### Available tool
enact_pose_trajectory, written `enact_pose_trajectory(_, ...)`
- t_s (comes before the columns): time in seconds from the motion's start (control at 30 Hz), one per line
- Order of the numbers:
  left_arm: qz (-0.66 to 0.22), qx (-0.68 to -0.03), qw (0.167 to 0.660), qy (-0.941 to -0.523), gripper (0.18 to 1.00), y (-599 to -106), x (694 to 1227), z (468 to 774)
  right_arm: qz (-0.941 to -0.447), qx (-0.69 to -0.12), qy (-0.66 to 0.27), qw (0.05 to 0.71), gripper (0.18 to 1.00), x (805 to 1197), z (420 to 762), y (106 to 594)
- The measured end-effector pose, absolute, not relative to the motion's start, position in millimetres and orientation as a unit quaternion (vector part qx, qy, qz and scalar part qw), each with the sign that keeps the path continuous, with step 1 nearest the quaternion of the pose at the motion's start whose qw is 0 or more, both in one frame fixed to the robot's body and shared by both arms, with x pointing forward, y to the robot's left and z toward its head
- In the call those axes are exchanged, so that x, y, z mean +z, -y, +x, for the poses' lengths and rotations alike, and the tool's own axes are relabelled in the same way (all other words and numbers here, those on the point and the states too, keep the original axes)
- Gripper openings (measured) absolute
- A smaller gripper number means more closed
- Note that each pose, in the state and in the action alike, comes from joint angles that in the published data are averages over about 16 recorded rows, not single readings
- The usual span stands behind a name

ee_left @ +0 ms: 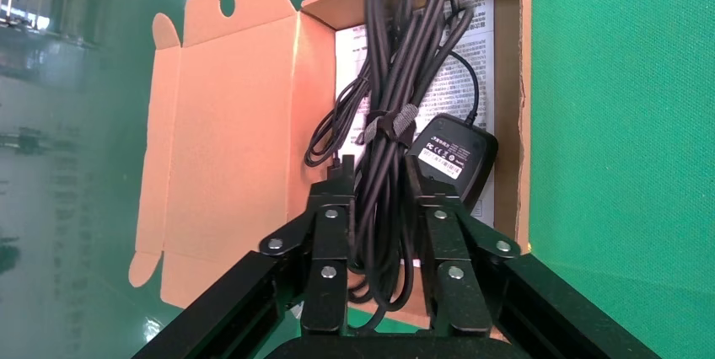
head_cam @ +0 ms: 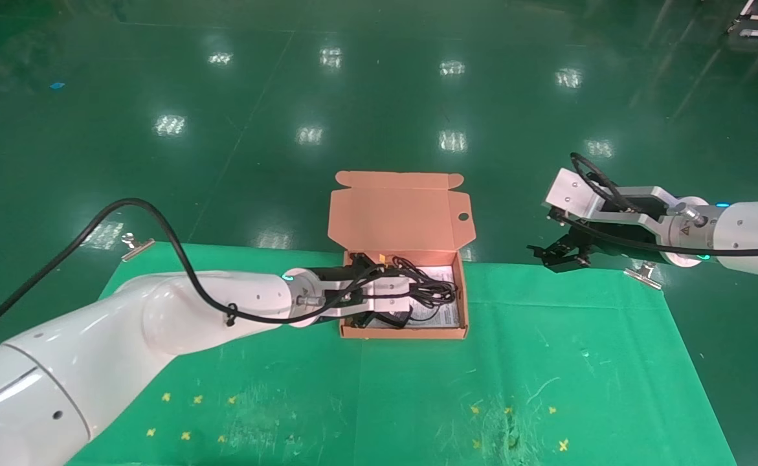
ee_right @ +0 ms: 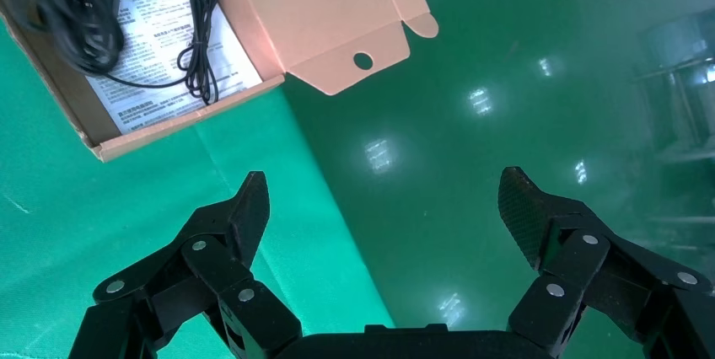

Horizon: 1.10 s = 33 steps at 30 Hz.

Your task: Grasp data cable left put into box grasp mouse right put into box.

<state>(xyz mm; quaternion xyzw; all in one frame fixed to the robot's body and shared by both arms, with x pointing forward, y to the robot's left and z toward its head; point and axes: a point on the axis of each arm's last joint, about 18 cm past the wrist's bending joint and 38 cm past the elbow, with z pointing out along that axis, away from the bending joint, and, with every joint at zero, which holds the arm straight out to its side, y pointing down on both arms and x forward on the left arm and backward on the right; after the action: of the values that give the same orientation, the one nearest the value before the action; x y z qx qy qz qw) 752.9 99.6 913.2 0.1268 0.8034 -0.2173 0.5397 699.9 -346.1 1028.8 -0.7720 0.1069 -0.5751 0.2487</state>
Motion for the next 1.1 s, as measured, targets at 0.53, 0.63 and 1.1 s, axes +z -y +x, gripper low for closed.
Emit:
enact_pose_trajectory(0.53,0.109,-0.222,0.581,-0.775,0.501,-120.8,965.8,756.8,-0.758,-0.596,-0.093,0.246,1.001,1053.3,694.8,345.6)
enact_pose_trajectory(0.63,0.098,-0.226,0.596,-0.764,0.572,-130.6,987.5,757.7,-0.753,-0.606,-0.085,0.241,1.001,1064.2,691.2,345.8)
enact_pose_trajectory(1.1,0.026,-0.319,0.557,-0.767,0.856,-171.4,1001.0,742.0,-0.764,-0.575,-0.070,0.285,1.001,1059.7,672.5,335.5)
